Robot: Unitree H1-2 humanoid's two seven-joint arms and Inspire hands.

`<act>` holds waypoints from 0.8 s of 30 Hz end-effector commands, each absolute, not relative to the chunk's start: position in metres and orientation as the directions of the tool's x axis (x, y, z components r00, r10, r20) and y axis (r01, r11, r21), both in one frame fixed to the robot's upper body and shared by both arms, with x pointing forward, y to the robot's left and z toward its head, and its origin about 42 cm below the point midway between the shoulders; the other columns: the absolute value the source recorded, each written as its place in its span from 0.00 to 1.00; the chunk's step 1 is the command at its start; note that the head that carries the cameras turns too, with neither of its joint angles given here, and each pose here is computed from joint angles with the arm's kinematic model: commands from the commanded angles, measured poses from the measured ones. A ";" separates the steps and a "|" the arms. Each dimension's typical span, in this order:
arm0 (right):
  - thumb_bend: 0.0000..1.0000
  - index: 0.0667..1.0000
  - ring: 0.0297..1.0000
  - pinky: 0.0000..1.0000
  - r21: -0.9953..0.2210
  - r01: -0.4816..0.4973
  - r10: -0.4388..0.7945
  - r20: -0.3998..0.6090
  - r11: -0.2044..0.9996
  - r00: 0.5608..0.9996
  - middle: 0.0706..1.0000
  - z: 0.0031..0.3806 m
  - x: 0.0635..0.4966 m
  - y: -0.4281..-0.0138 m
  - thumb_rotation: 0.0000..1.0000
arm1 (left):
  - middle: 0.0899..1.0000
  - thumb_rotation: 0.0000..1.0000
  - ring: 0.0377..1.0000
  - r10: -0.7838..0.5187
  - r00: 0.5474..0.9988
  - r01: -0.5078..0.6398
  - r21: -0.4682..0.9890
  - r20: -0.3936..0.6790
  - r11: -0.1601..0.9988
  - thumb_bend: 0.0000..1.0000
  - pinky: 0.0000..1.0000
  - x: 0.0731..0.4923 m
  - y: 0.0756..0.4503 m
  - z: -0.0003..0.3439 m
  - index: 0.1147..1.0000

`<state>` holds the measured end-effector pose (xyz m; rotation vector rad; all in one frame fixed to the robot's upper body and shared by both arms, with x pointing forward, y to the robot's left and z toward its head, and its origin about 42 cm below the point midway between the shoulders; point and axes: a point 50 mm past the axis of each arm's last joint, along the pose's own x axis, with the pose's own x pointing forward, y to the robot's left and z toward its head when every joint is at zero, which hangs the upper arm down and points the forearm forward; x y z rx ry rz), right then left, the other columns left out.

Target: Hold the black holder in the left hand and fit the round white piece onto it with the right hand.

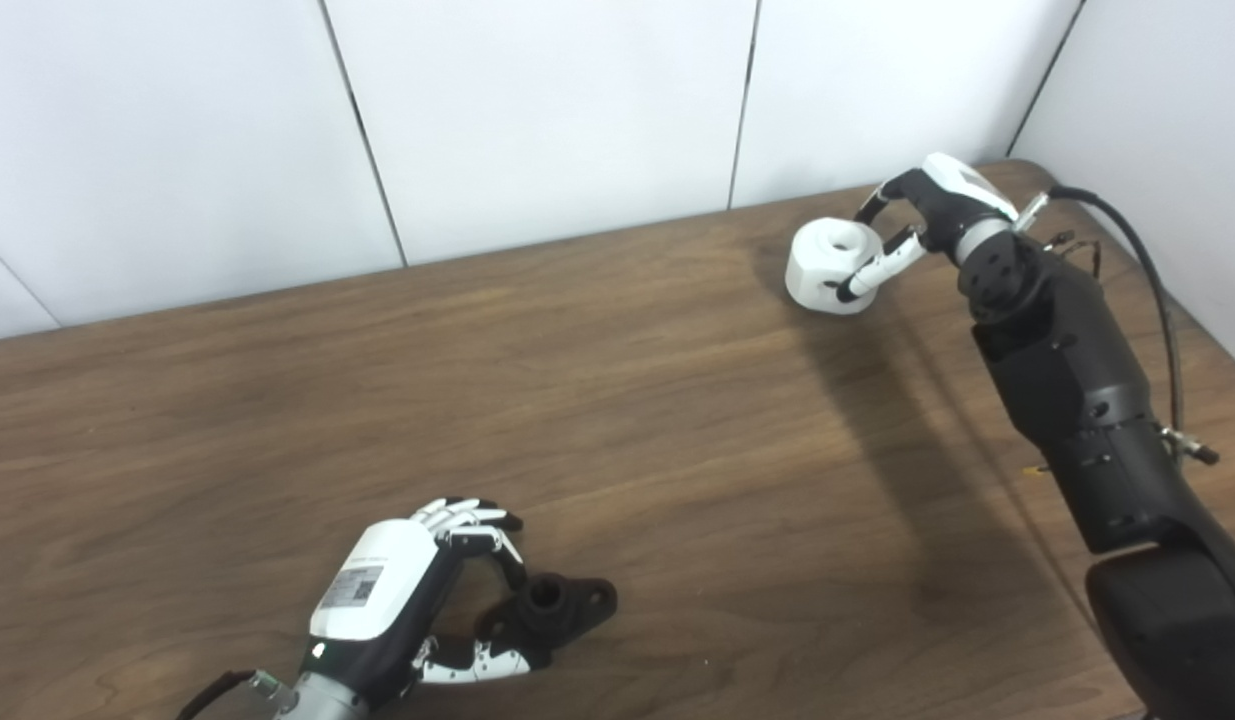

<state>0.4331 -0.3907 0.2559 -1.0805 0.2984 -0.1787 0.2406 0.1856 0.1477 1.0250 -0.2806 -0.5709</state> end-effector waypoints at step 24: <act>0.52 0.45 0.89 0.88 -0.918 0.054 -0.118 0.008 0.393 0.993 0.80 0.318 0.404 -0.361 0.13 | 0.77 0.05 0.86 -0.566 0.820 0.333 0.878 -0.090 0.343 0.52 0.90 0.237 0.172 0.154 0.42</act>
